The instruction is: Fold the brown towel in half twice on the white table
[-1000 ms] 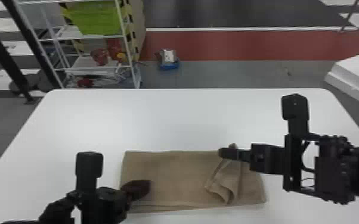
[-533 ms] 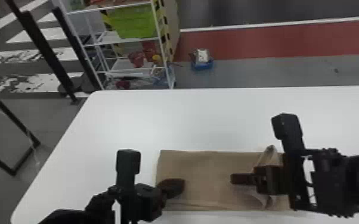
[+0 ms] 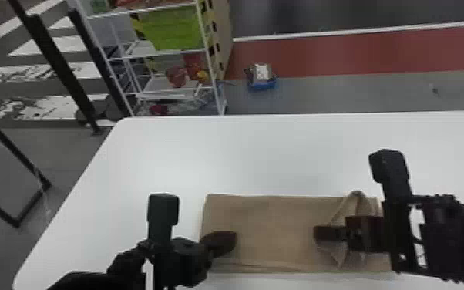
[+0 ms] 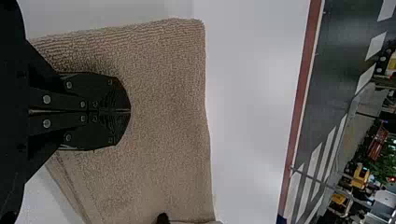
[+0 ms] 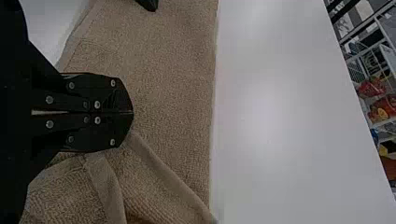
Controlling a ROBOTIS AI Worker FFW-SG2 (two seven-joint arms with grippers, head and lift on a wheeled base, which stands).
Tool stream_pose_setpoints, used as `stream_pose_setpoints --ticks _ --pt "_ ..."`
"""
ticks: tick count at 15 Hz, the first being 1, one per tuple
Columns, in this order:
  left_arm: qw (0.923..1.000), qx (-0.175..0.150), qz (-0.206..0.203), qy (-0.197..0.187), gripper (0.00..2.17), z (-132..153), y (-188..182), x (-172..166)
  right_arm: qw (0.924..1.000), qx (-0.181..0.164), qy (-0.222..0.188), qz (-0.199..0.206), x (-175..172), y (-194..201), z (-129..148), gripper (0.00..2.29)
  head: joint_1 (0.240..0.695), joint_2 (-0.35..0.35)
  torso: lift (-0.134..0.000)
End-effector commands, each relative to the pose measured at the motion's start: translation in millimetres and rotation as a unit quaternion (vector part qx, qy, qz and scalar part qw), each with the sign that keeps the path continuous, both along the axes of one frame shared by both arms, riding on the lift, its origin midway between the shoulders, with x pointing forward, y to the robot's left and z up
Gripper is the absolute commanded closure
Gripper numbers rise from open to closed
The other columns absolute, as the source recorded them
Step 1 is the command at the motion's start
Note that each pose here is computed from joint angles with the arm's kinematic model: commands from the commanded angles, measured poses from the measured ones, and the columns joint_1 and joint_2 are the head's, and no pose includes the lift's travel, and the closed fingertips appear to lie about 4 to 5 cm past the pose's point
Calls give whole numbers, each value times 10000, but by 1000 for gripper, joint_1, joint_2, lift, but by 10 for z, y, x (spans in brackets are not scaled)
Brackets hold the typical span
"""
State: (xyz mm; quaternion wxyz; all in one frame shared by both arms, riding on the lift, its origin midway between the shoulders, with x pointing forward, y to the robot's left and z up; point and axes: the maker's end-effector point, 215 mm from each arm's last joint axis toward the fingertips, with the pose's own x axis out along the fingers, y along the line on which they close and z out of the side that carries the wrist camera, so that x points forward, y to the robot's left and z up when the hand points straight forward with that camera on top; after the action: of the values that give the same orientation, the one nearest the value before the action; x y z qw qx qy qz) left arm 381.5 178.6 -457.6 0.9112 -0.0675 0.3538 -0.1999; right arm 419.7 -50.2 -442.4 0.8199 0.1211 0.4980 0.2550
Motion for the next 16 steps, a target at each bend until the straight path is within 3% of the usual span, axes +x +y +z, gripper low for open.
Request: stream_pose_setpoints --ticks 1,6,10,13,14,16 --pt "10000 -14 2 -6 2064 6 -20 2 9998 -35 64 -206 30 -251 -34 1750 695 187 -124" --pt "10000 5 12 -20 2064 17 -5 8 9955 61 66 -947 -52 -1076 -52 1750 695 101 -124" --pt "10000 11 -3 -27 2064 23 -28 10 9874 46 -386 -1534 14 -1792 301 1750 695 -13 -124" --pt "10000 12 -3 -28 2064 30 -33 10 9829 81 -762 -1674 208 -1991 635 1744 695 -68 -124" --pt "10000 11 0 -13 2064 33 -33 -1 9821 24 -796 -1705 230 -2002 659 1663 695 -83 -124" --pt "10000 17 7 -13 2064 41 -30 -5 9818 -165 -774 -1727 240 -1990 621 907 695 -100 -124"
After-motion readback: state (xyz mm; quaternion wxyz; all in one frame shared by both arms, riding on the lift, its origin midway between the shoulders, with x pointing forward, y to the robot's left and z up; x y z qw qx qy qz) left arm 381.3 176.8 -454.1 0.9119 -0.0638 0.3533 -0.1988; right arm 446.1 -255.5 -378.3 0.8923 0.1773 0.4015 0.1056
